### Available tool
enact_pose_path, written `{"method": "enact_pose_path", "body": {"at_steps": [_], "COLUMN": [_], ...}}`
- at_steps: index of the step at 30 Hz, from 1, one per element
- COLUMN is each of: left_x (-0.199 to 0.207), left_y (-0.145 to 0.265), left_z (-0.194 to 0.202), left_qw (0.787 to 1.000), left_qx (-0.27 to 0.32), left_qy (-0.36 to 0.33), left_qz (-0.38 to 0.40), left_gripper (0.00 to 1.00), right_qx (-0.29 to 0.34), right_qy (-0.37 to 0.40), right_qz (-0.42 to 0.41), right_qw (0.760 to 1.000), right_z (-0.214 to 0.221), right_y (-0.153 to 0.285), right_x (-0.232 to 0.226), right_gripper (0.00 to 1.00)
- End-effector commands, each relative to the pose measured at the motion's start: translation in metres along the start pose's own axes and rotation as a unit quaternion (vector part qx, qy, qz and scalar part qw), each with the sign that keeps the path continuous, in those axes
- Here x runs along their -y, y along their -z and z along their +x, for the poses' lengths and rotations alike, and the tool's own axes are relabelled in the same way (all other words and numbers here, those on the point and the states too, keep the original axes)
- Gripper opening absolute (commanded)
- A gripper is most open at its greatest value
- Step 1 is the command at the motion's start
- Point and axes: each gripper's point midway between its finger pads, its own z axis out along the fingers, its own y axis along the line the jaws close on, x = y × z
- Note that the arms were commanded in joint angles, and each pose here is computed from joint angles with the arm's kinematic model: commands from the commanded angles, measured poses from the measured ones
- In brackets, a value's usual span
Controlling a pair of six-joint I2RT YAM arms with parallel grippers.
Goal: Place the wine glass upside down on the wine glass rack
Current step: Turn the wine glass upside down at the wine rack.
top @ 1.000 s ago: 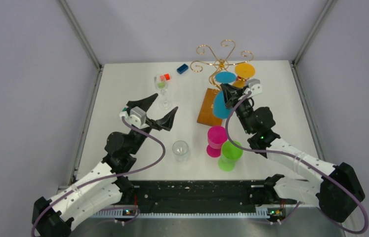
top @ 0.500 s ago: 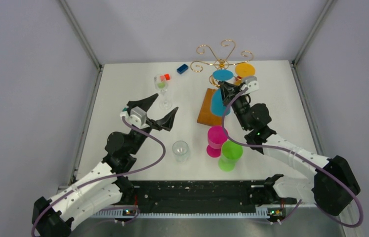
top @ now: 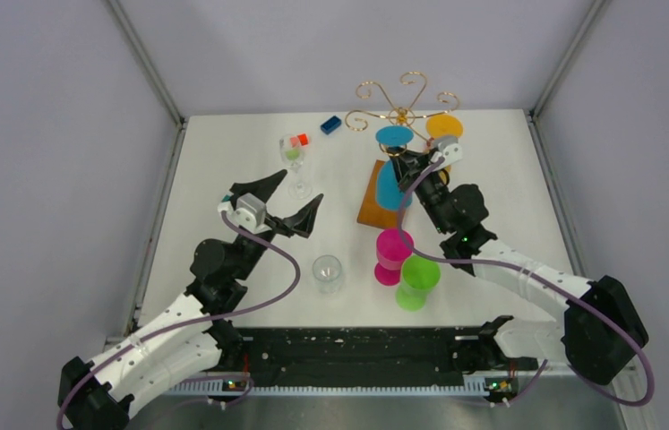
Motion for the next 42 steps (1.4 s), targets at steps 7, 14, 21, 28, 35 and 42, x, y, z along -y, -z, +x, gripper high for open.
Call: {"method": "enact_pose_path", "body": {"at_steps": [7, 14, 21, 28, 35, 42], "left_x": [0.002, 0.003, 0.005, 0.006, 0.006, 0.006], "left_y": [-0.006, -0.006, -0.008, -0.009, -0.009, -0.009], "left_z": [-0.022, -0.021, -0.019, -0.017, -0.016, -0.015], "left_qw": [1.000, 1.000, 1.000, 1.000, 1.000, 1.000], "left_qx": [0.028, 0.026, 0.024, 0.022, 0.020, 0.018], "left_qy": [-0.003, -0.003, -0.003, -0.002, -0.004, -0.004], "left_qz": [0.006, 0.009, 0.015, 0.018, 0.019, 0.018], "left_gripper": [0.94, 0.94, 0.94, 0.94, 0.94, 0.94], "right_qx": [0.046, 0.056, 0.063, 0.060, 0.057, 0.055], "right_qy": [-0.009, -0.014, -0.017, -0.019, -0.017, -0.031], "right_qz": [-0.046, -0.047, -0.047, -0.048, -0.065, -0.034], "right_qw": [0.998, 0.997, 0.997, 0.997, 0.996, 0.997], "right_z": [-0.032, -0.037, -0.043, -0.041, -0.040, -0.040], "right_y": [-0.005, 0.002, 0.011, 0.019, 0.020, 0.022], "right_x": [-0.016, -0.015, -0.014, -0.014, -0.019, -0.009], "right_gripper": [0.00, 0.00, 0.00, 0.00, 0.00, 0.00]}}
